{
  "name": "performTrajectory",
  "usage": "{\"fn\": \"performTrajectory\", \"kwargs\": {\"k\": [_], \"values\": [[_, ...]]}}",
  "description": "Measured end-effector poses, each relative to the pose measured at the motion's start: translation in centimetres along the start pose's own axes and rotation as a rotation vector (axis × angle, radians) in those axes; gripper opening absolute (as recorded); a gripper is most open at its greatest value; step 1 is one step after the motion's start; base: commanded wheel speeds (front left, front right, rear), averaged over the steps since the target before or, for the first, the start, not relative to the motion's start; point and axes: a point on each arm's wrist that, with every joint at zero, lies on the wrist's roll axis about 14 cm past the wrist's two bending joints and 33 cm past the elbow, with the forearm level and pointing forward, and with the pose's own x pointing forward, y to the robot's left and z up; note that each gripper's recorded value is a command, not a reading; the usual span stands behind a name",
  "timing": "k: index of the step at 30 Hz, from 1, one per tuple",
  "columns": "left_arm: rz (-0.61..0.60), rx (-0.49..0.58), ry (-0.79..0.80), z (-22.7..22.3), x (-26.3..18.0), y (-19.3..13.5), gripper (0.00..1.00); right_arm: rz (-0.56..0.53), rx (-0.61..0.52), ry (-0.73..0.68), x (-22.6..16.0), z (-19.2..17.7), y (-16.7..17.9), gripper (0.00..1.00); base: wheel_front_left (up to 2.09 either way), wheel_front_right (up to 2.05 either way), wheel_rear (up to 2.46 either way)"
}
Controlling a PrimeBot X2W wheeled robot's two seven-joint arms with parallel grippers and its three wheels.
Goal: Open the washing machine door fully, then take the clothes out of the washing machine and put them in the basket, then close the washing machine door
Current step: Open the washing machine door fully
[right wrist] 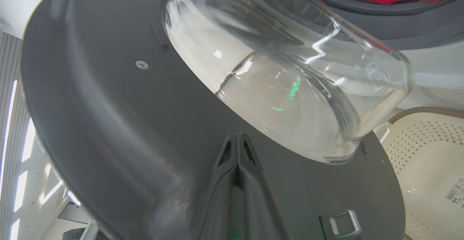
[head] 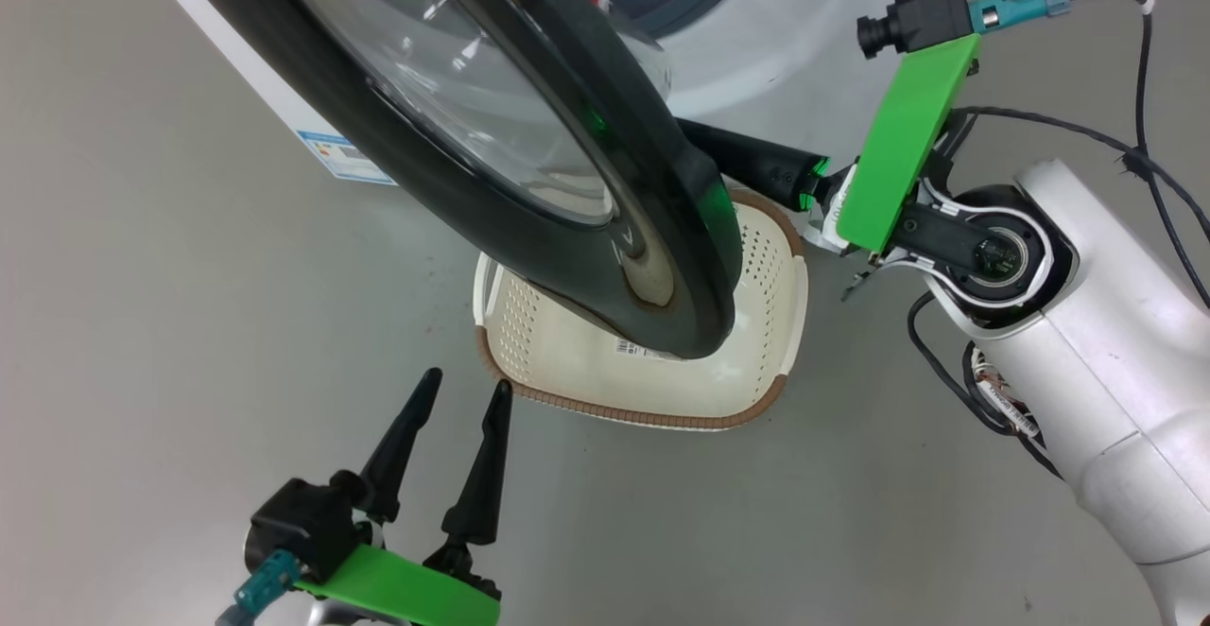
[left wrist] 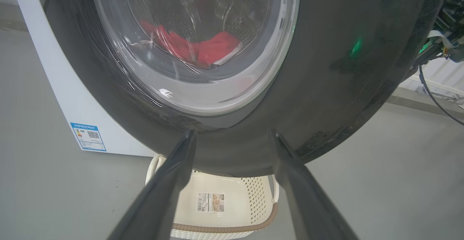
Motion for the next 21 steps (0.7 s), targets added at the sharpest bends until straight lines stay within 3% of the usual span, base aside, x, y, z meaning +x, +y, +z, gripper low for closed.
{"fn": "performTrajectory", "kwargs": {"k": [1,3,4,7,8,21], "values": [[0.000,0.000,-0.001,0.0,0.0,0.0,1.00,-0.005,-0.008,-0.009,0.0,0.1,0.0,0.02,0.00,0.00,0.00],[-0.002,0.001,-0.005,0.2,0.0,0.0,1.00,-0.022,-0.032,-0.025,-0.2,0.4,-0.2,0.16,0.00,0.00,0.00],[-0.003,0.000,-0.007,0.2,0.0,-0.1,1.00,-0.032,-0.043,-0.036,-0.3,0.6,-0.3,0.39,0.00,0.00,0.00],[-0.010,-0.001,-0.014,0.5,-0.1,-0.3,1.00,-0.049,-0.042,-0.073,-0.7,1.0,-0.5,0.53,0.00,0.00,0.00],[-0.013,-0.001,-0.016,0.5,-0.1,-0.4,1.00,-0.058,-0.036,-0.086,-1.0,0.9,-0.8,1.00,0.00,0.00,0.00],[-0.025,0.026,-0.016,0.4,0.2,-0.6,1.00,-0.191,0.012,-0.217,-6.0,0.4,-4.4,1.00,0.00,0.00,0.00]]}}
